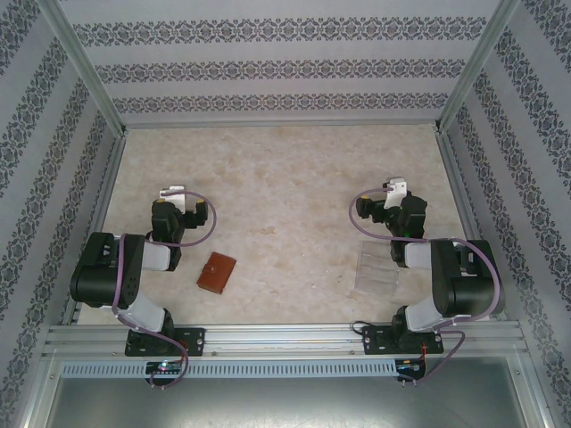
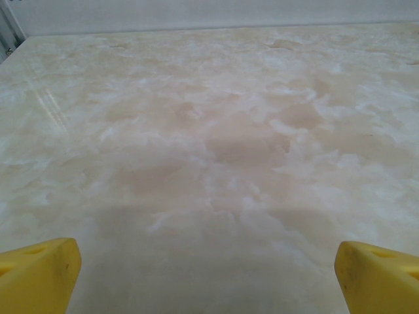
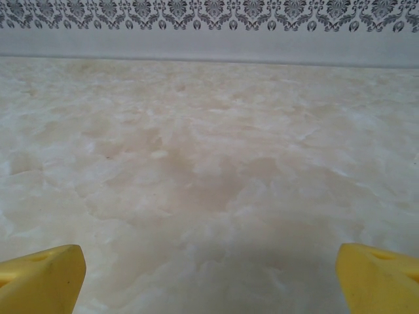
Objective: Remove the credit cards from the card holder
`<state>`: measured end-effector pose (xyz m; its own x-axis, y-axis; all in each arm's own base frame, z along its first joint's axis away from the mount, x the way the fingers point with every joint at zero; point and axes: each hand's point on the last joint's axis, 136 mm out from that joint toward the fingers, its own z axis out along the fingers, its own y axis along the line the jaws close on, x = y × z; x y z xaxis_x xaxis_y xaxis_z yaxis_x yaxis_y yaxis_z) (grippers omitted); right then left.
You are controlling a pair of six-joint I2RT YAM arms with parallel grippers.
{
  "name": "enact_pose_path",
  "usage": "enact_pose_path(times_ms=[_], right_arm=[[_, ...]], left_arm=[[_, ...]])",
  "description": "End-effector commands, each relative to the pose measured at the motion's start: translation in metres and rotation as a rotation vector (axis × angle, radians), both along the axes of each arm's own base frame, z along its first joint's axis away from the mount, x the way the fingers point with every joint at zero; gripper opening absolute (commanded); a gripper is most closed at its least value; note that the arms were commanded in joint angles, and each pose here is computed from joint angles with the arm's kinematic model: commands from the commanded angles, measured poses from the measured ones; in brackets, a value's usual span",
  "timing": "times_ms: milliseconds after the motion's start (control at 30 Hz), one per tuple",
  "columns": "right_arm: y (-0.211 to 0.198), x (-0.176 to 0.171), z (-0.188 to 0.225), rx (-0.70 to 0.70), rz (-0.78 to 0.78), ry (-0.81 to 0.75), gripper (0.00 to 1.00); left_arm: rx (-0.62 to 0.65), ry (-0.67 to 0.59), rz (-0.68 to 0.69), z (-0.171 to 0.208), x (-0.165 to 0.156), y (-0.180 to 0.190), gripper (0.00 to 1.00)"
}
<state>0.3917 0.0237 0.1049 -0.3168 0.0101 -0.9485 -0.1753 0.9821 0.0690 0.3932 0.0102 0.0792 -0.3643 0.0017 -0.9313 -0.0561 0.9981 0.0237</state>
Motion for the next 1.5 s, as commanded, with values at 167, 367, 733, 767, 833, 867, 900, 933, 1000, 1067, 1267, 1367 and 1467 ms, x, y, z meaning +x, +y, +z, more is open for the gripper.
enact_pose_path(times_ms=[167,367,733,767,833,867,900,933,1000,1067,1267,1367,1467], right_arm=[[-0.01,0.005,0.002,-0.021,-0.082,0.002,0.98],[-0.012,0.005,0.015,-0.066,-0.138,0.086,0.98],[-0.001,-0.032,0.029,0.089,-0.21,0.474,0.85],[0.003,-0.039,0.031,0.106,-0.208,0.494,0.85],[0.011,-0.053,0.034,0.12,-0.204,0.527,0.85],[0.013,-0.061,0.035,0.127,-0.216,0.549,0.85],[0.016,-0.069,0.035,0.143,-0.225,0.573,0.84],[0.018,-0.076,0.037,0.156,-0.231,0.59,0.81],[0.023,-0.093,0.035,0.179,-0.238,0.66,0.75],[0.027,-0.108,0.033,0.196,-0.237,0.706,0.75],[0.038,-0.143,0.018,0.246,-0.256,0.877,0.62],[0.043,-0.154,0.009,0.219,-0.284,0.955,0.55],[0.049,-0.162,0.002,0.184,-0.3,1.013,0.45]], left_arm=[[0.015,-0.027,-0.023,0.008,0.006,-0.005,1.0],[0.019,-0.04,0.015,0.022,0.003,0.001,1.0],[-0.078,0.05,0.205,0.076,-0.003,0.011,0.97],[-0.107,0.083,0.203,0.079,-0.002,0.006,0.98],[-0.156,0.154,0.187,0.083,-0.004,-0.006,0.98],[-0.183,0.191,0.179,0.085,-0.005,-0.012,0.98],[-0.207,0.237,0.167,0.085,-0.009,-0.018,0.98],[-0.229,0.269,0.154,0.085,-0.012,-0.022,0.98],[-0.277,0.351,0.123,0.086,-0.021,-0.033,0.98],[-0.291,0.425,0.11,0.088,-0.031,-0.038,0.98],[-0.242,0.615,0.095,0.092,-0.062,-0.039,1.0],[-0.257,0.72,0.031,0.088,-0.073,-0.051,1.0],[-0.228,0.744,0.006,0.082,-0.075,-0.051,1.0]])
